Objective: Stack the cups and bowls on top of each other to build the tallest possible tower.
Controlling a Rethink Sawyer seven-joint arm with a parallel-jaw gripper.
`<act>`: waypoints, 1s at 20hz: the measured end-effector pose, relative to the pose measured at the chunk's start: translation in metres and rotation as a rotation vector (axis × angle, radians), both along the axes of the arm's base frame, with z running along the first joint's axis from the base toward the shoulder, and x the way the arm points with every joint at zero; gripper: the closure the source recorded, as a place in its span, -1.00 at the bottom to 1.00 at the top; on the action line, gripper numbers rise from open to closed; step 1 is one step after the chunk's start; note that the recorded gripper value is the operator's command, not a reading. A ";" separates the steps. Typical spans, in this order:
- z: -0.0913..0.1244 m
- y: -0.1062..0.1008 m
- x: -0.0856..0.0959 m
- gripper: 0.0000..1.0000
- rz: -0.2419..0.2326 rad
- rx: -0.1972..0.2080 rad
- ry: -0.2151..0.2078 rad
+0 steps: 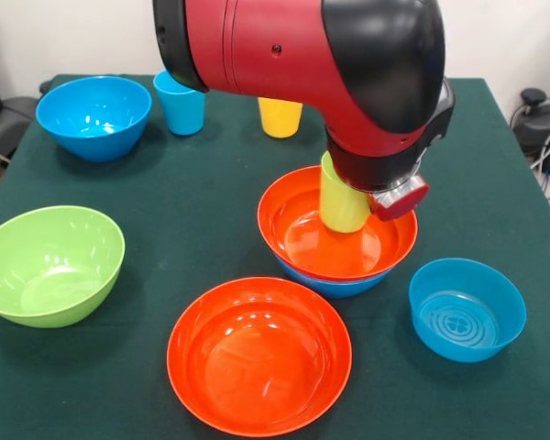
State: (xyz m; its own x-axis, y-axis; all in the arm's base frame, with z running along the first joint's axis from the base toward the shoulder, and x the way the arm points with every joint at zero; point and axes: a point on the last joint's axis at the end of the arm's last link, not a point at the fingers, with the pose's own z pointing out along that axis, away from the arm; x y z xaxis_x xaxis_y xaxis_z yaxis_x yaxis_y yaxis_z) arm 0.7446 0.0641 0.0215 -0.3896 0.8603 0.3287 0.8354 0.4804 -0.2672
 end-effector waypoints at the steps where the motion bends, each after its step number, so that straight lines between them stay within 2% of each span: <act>1: 0.001 0.000 0.001 1.00 0.000 0.000 -0.002; 20: 0.010 0.000 0.015 1.00 0.007 -0.005 -0.040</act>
State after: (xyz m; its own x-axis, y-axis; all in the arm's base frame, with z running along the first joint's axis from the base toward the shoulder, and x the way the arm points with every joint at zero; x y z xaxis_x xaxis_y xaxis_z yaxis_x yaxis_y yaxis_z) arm 0.7594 0.0645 0.0312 -0.4086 0.8590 0.3086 0.8418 0.4853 -0.2364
